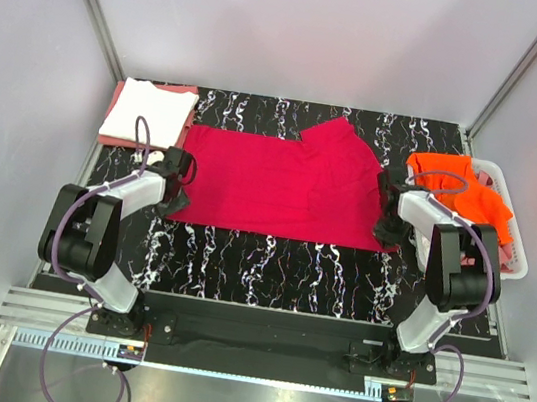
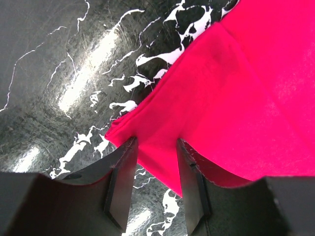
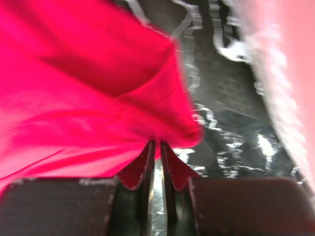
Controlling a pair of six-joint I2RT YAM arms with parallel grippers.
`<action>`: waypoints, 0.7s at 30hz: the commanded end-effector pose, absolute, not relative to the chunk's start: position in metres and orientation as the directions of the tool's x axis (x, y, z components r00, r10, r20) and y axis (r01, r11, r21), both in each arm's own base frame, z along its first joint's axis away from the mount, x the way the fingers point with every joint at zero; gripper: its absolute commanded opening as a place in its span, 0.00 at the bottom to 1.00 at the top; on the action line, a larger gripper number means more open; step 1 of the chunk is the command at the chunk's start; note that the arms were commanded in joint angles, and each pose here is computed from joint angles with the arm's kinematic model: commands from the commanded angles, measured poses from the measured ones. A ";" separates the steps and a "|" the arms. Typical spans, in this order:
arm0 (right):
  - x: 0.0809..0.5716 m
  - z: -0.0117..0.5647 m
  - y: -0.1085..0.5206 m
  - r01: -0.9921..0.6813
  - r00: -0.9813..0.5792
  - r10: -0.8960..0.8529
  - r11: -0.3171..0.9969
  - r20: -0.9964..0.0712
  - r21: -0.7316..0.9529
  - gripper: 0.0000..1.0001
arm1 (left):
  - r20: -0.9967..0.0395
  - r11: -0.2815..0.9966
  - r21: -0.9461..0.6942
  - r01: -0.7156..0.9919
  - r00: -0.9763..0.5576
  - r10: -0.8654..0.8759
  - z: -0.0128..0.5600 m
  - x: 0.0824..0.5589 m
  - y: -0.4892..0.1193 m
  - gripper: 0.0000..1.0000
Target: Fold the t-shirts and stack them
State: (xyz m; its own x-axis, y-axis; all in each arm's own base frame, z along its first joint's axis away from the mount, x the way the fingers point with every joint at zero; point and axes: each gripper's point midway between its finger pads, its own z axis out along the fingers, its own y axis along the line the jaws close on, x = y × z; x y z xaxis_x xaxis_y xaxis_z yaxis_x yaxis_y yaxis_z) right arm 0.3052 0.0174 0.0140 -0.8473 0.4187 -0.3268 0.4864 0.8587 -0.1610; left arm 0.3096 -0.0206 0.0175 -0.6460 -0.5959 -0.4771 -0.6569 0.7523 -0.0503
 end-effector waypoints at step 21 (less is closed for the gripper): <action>0.356 0.095 0.083 0.339 -0.786 0.452 0.886 -0.422 0.317 0.12 | -0.536 0.851 -0.424 -0.311 -0.671 -0.513 0.120 0.360 -0.104 0.47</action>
State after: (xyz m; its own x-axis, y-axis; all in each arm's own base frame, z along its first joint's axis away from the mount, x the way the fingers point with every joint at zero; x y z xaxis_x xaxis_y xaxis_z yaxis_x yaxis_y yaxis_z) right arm 0.3262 0.0636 0.0925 -0.7914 0.4592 -0.4034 0.4000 0.8881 0.2263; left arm 0.3376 -0.0725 0.1113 -0.6229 -0.5525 -0.5538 -0.4444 0.8326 -0.3307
